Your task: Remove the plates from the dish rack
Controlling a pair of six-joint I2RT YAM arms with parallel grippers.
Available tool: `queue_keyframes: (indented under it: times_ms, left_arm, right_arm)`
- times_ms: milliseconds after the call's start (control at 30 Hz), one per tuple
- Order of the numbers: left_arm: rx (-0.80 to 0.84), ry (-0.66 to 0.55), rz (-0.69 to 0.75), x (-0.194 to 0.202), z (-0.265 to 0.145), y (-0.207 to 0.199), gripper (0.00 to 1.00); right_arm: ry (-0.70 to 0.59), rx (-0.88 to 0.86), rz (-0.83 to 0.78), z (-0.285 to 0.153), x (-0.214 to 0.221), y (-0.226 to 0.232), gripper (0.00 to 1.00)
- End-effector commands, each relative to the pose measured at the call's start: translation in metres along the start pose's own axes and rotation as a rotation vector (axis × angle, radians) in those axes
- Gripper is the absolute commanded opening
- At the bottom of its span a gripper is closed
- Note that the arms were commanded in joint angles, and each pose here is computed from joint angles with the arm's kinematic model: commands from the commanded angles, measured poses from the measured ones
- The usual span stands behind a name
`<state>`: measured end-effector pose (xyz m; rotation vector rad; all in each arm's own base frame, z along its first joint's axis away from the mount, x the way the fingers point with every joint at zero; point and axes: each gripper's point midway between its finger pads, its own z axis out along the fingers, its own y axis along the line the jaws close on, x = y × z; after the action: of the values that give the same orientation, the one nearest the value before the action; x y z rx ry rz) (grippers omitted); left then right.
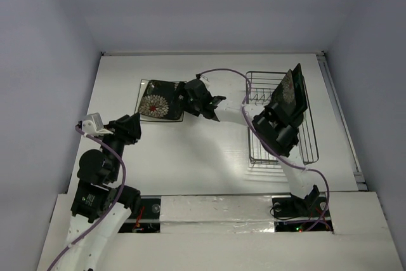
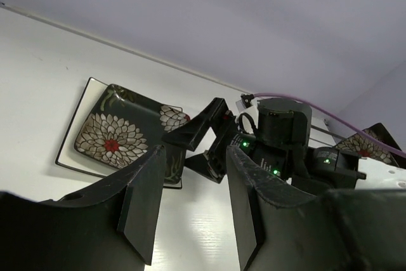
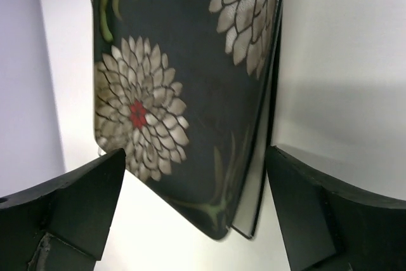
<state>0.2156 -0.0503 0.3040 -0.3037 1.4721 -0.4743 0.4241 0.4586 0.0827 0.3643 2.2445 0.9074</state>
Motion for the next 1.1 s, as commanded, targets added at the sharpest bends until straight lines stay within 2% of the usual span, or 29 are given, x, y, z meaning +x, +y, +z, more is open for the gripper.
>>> queue_keyframes:
  times_ms: [0, 100, 200, 233, 267, 300, 333, 367, 400, 500, 533, 567, 633, 667, 733, 833, 900, 1067]
  left_arm:
    - [0.028, -0.053, -0.012, -0.014, -0.002, -0.007, 0.40]
    - [0.030, -0.056, -0.013, -0.015, -0.002, -0.007, 0.40]
    - [0.030, -0.056, -0.013, -0.015, -0.002, -0.007, 0.40]
    - [0.032, -0.060, -0.012, -0.016, -0.003, -0.007, 0.40]
    - [0.030, -0.057, -0.013, -0.016, -0.003, -0.007, 0.40]
    - [0.031, -0.059, -0.013, -0.016, -0.003, -0.007, 0.40]
    - [0.032, -0.061, -0.013, -0.016, -0.003, -0.007, 0.39]
    - [0.034, -0.065, -0.014, -0.017, -0.004, -0.007, 0.37]
    - [0.036, -0.068, -0.016, -0.017, -0.004, -0.007, 0.25]
    - [0.045, -0.088, -0.012, -0.025, -0.010, -0.010, 0.00]
    - [0.060, -0.094, -0.015, -0.027, -0.013, -0.012, 0.00]
    - [0.059, -0.091, -0.015, -0.026, -0.013, -0.012, 0.00]
    - [0.066, -0.082, -0.018, -0.023, -0.012, -0.013, 0.00]
    - [0.064, -0.078, -0.018, -0.022, -0.010, -0.013, 0.00]
    - [0.064, -0.078, -0.018, -0.022, -0.010, -0.013, 0.05]
    - [0.085, -0.075, -0.023, -0.021, -0.013, -0.017, 0.17]
    - [0.096, -0.074, -0.026, -0.022, -0.015, -0.019, 0.22]
    - [0.108, -0.077, -0.028, -0.023, -0.017, -0.021, 0.27]
  right_arm:
    - [0.030, -0.039, -0.109, -0.029, -0.025, 0.021, 0.97]
    - [-0.004, -0.020, -0.179, -0.052, -0.040, 0.023, 0.96]
    - [-0.064, 0.004, -0.272, -0.096, -0.065, 0.028, 0.80]
    - [-0.091, 0.025, -0.331, -0.110, -0.077, 0.022, 0.50]
    - [-0.128, 0.097, -0.359, -0.123, -0.089, 0.000, 0.29]
    - [-0.164, 0.112, -0.373, -0.157, -0.109, 0.000, 0.13]
    - [-0.176, 0.147, -0.409, -0.173, -0.120, -0.013, 0.02]
    - [-0.198, 0.245, -0.408, -0.187, -0.136, -0.051, 0.00]
    - [-0.244, 0.269, -0.408, -0.223, -0.155, -0.058, 0.00]
    - [-0.334, 0.455, -0.404, -0.289, -0.195, -0.116, 0.00]
    - [-0.351, 0.506, -0.416, -0.305, -0.203, -0.130, 0.00]
    - [-0.374, 0.562, -0.416, -0.321, -0.211, -0.143, 0.07]
    - [-0.389, 0.644, -0.418, -0.354, -0.223, -0.166, 0.27]
    - [-0.392, 0.666, -0.417, -0.363, -0.227, -0.171, 0.41]
    - [-0.400, 0.711, -0.416, -0.380, -0.235, -0.179, 0.54]
    - [-0.407, 0.771, -0.398, -0.393, -0.244, -0.187, 0.55]
    - [-0.369, 0.774, -0.396, -0.386, -0.242, -0.190, 0.55]
    - [-0.281, 0.826, -0.402, -0.368, -0.244, -0.210, 0.55]
